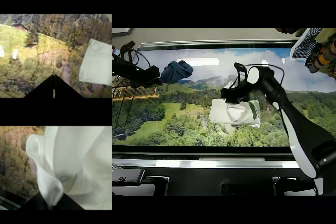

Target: Fold the clothes and pants, and hang the long-sleeved shirts on hangers.

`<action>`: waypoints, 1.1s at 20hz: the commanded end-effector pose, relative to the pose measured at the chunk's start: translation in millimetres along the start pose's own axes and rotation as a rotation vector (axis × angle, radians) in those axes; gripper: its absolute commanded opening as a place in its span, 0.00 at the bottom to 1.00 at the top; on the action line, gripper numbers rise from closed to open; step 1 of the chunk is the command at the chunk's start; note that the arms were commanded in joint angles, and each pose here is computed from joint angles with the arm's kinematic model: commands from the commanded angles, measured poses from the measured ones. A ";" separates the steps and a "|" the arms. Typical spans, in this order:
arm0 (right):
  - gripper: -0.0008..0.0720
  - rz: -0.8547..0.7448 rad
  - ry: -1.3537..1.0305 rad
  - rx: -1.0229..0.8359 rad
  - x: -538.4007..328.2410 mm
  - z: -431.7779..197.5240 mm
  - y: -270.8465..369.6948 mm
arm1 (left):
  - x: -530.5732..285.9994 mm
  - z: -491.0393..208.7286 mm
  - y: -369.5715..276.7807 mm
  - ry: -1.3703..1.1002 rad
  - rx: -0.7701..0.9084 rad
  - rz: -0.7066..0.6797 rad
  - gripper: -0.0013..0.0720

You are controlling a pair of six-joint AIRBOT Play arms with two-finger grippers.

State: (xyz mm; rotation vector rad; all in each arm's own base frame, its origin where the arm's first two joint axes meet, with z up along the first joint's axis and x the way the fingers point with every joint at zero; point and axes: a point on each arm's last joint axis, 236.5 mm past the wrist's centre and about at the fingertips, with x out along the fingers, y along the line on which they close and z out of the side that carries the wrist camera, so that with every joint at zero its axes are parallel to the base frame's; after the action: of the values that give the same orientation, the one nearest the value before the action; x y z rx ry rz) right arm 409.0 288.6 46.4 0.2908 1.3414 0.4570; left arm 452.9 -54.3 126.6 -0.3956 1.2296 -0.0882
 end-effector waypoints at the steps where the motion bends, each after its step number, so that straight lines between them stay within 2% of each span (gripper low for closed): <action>1: 0.06 0.019 0.013 0.046 28.2 2.0 2.6 | -5.7 2.6 6.4 -0.013 -0.008 0.003 0.04; 4: 0.09 0.025 0.021 0.060 35.9 2.2 1.9 | -3.9 3.0 0.3 -0.018 0.002 -0.005 0.04; 6: 0.29 0.061 0.006 0.074 36.4 6.3 10.0 | -2.8 2.8 -2.6 -0.019 0.007 -0.008 0.04; 8: 0.64 0.147 0.001 0.105 32.5 8.4 30.6 | -1.9 1.7 -5.4 -0.016 0.013 -0.010 0.04; 9: 0.75 0.198 -0.002 0.123 27.7 9.4 43.3 | -1.6 1.2 -6.8 -0.015 0.014 -0.011 0.04; 12: 0.78 0.305 -0.081 0.060 -9.4 20.0 73.7 | -1.1 0.4 -8.8 -0.013 -0.006 -0.013 0.04; 15: 0.86 0.296 -0.163 0.061 -64.5 36.1 51.2 | -1.2 0.5 -8.4 -0.014 -0.006 -0.012 0.04; 17: 0.86 0.257 -0.198 0.084 -107.8 44.8 4.2 | -1.2 0.5 -8.4 -0.014 -0.006 -0.012 0.04; 19: 0.93 0.196 -0.203 0.102 -143.4 43.8 -56.5 | -1.2 0.5 -8.4 -0.014 -0.006 -0.012 0.04; 22: 0.93 0.124 -0.204 0.196 -170.5 34.5 -154.4 | -1.2 1.4 -8.5 -0.017 -0.005 -0.013 0.04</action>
State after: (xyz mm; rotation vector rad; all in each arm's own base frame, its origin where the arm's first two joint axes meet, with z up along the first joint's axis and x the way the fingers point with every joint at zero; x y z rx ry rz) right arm 449.4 155.6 140.8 0.5710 1.1440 0.4591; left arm 454.4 -61.3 130.7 -0.4091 1.2139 -0.0920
